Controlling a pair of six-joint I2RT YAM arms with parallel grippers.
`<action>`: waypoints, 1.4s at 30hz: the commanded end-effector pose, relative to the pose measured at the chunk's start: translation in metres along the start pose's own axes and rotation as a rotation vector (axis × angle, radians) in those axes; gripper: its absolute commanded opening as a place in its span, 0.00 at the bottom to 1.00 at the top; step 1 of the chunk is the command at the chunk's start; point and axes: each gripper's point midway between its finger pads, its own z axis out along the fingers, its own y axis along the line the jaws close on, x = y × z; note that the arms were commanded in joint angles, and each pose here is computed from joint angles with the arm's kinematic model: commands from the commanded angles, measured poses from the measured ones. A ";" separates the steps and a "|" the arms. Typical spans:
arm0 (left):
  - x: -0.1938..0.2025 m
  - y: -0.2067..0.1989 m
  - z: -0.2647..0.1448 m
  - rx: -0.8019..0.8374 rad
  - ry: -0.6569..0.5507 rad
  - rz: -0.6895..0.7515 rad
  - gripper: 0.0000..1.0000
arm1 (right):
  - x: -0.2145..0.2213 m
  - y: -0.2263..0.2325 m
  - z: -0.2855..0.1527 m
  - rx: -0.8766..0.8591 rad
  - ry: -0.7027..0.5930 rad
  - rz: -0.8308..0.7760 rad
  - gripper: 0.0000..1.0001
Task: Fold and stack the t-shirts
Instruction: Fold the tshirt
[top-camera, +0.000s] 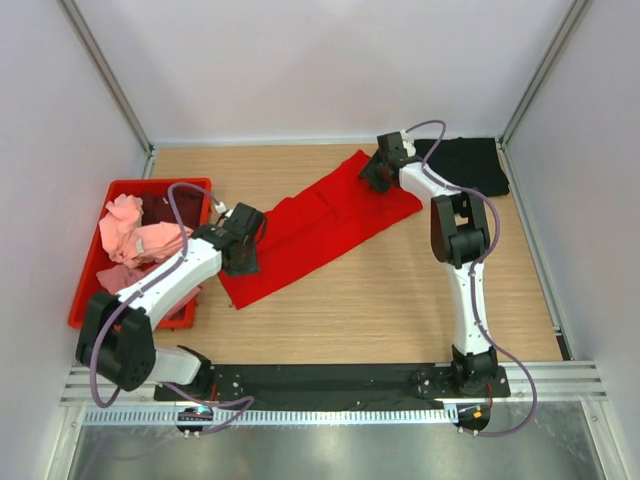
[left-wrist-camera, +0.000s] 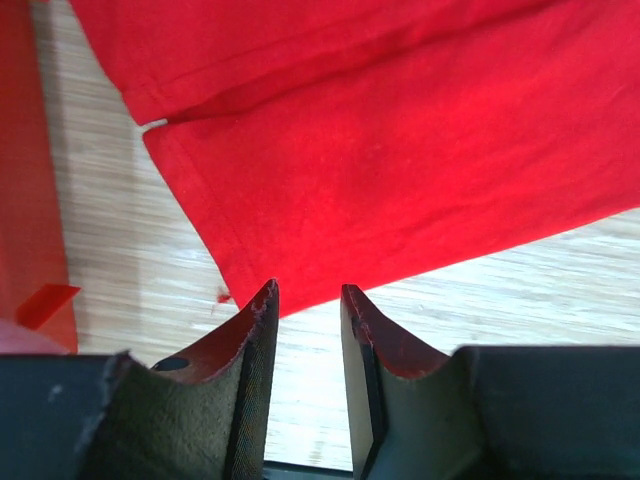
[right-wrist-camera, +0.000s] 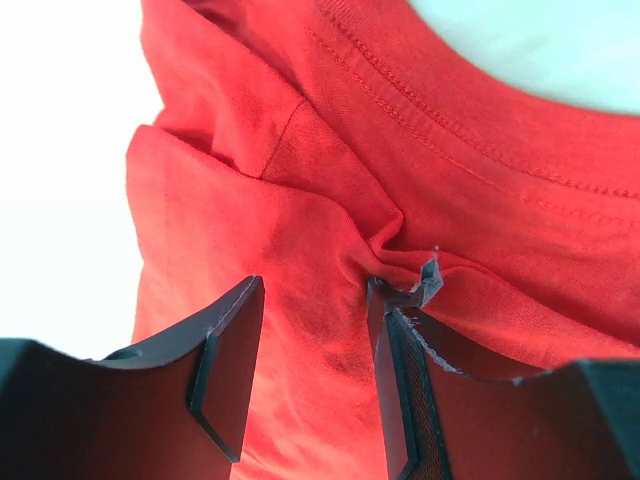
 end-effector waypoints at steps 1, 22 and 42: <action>0.009 -0.004 0.011 -0.025 0.039 0.061 0.32 | 0.018 0.026 0.028 -0.126 0.037 -0.090 0.53; 0.066 -0.046 0.072 -0.054 0.189 0.115 0.31 | -0.065 0.094 -0.196 -0.458 -0.171 -0.245 0.56; 0.140 -0.091 0.026 -0.014 0.222 0.168 0.30 | -0.009 -0.052 -0.136 -0.188 -0.053 -0.042 0.55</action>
